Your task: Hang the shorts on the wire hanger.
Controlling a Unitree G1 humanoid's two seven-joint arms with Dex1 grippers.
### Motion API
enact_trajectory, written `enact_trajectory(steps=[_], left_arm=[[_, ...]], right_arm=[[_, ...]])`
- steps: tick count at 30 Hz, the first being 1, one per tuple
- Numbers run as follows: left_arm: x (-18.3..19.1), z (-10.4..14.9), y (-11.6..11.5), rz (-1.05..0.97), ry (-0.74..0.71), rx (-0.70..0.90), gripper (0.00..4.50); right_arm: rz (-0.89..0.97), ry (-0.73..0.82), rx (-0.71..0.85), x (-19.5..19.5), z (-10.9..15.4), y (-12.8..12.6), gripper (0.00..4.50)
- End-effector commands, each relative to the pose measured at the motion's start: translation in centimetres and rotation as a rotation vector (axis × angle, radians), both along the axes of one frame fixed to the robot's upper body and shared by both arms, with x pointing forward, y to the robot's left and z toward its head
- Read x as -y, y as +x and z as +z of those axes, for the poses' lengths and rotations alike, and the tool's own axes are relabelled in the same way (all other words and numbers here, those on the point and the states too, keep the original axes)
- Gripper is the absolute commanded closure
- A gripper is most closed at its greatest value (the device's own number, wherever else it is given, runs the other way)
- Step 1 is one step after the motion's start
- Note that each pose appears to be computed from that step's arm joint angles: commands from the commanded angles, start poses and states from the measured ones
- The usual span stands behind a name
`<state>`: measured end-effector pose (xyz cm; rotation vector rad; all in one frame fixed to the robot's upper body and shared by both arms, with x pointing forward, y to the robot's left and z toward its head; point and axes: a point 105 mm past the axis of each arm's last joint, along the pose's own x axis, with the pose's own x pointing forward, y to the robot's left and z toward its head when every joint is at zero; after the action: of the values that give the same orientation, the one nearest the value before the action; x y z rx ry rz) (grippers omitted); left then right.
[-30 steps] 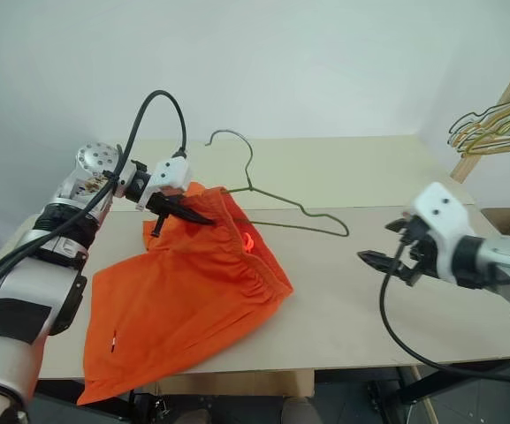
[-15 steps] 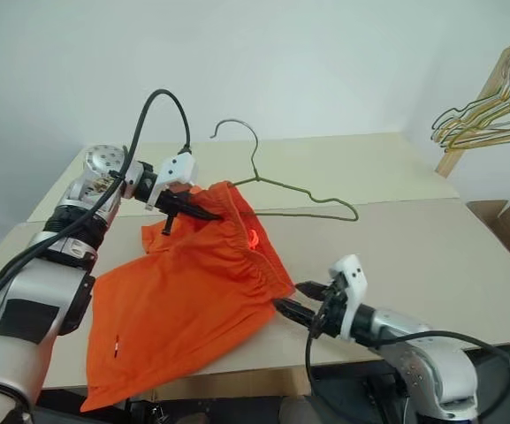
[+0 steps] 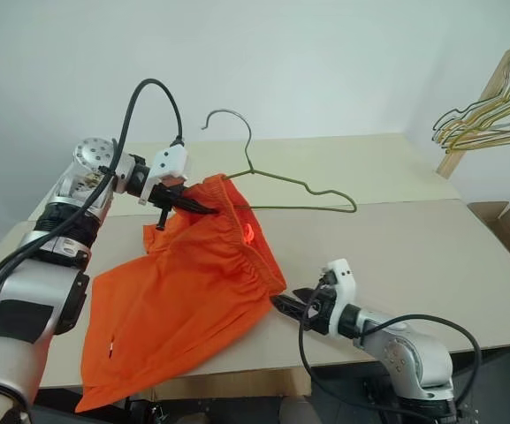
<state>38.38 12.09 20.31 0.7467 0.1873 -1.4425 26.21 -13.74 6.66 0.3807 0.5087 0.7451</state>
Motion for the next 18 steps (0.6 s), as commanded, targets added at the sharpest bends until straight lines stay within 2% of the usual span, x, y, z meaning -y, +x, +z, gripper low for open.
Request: enact_trajectory(steps=[1,8,15,18], left_arm=[[0.0,1.5,0.0,-0.001,-0.025,0.051,4.50],[0.3,1.7,0.1,-0.003,-0.028,0.060,4.50],[0.3,1.7,0.1,-0.004,-0.023,0.065,4.50],[0.2,1.7,0.1,-0.003,-0.024,0.064,4.50]], right_arm=[[0.061,0.025,0.035,-0.7,1.2,-0.8,0.08],[0.125,0.123,0.032,-3.8,1.2,0.1,0.08],[0.129,0.180,0.007,-5.3,0.9,1.3,0.08],[0.124,0.202,-0.004,-5.8,1.0,1.8,0.63]])
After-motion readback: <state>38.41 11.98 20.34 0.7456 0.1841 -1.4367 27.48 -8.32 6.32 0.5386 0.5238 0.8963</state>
